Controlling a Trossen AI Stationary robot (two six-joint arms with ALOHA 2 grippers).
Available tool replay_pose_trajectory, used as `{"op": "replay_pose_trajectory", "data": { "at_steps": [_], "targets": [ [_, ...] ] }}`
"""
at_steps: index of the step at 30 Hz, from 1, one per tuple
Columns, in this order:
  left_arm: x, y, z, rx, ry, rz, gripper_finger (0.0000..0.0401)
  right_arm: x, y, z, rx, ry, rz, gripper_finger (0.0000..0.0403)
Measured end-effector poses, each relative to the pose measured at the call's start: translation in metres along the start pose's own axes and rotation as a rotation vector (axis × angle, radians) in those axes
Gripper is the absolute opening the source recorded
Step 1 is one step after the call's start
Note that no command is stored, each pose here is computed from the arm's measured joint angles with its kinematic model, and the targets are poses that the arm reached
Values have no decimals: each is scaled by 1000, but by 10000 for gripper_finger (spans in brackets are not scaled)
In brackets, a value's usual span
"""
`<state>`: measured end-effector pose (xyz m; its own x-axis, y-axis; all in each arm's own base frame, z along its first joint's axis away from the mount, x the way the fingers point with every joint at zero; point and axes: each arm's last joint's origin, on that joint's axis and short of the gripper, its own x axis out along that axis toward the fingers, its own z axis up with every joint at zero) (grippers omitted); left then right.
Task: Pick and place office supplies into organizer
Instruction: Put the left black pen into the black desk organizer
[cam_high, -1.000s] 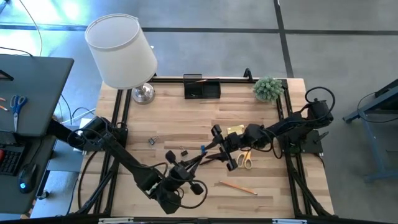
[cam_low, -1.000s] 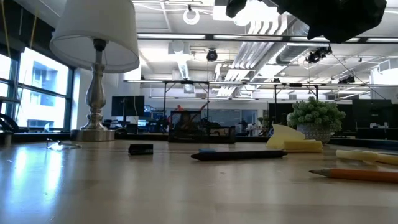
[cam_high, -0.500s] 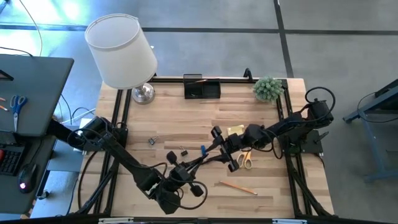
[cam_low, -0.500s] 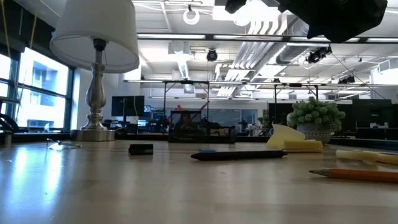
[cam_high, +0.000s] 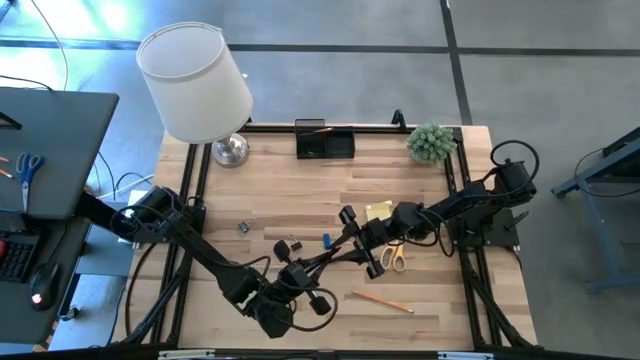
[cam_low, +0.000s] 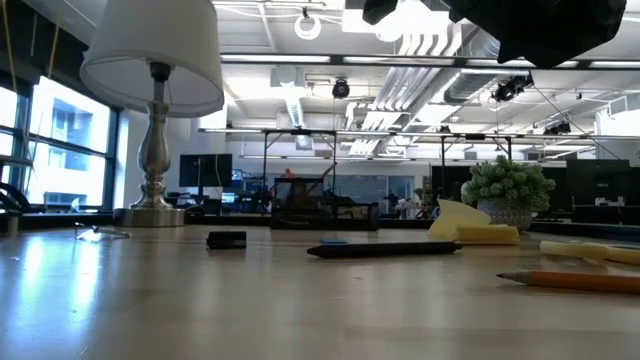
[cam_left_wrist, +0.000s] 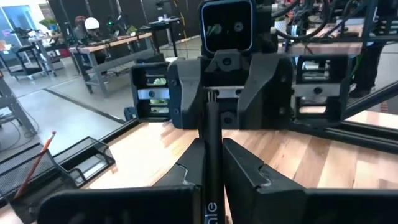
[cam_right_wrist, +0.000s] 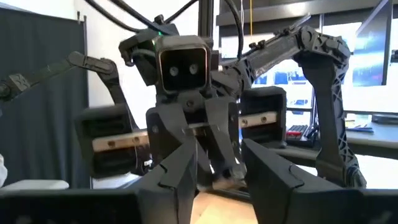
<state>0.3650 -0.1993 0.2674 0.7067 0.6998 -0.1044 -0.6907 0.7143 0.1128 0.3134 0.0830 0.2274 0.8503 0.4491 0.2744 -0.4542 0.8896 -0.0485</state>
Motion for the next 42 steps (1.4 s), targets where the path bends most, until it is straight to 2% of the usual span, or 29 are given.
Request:
{"op": "replay_pose_trajectory", "data": {
  "at_steps": [6, 11, 13, 23, 26, 29, 32, 35, 42],
  "targets": [
    [-1, -2, 3, 5, -7, -18, 23, 0, 1, -1, -36, 9, 12, 90],
    [-1, -2, 3, 20, -3, -27, 20, 0, 1, -1, -37, 13, 18, 38],
    [-1, -2, 3, 35, -3, -32, 24, 0, 1, -2, -38, 15, 17, 33],
    [1, 0, 2, 194, -6, 2, 88, -1, -4, -6, -64, 74, -117, 33],
    [-5, -4, 15, 230, -20, -26, 110, -4, -13, -19, -67, 191, -230, 33],
    [-12, -8, 26, 280, -32, -69, 129, -7, -21, -22, -99, 242, -306, 33],
    [-12, -8, 30, 323, -35, -75, 142, -14, -38, -28, -114, 313, -362, 33],
    [-9, -6, 26, 374, -18, -61, 149, -24, -61, -24, -145, 320, -439, 33],
    [-5, 3, 3, 366, 96, -92, 139, -61, -140, -6, -164, 331, -640, 33]
  ]
}}
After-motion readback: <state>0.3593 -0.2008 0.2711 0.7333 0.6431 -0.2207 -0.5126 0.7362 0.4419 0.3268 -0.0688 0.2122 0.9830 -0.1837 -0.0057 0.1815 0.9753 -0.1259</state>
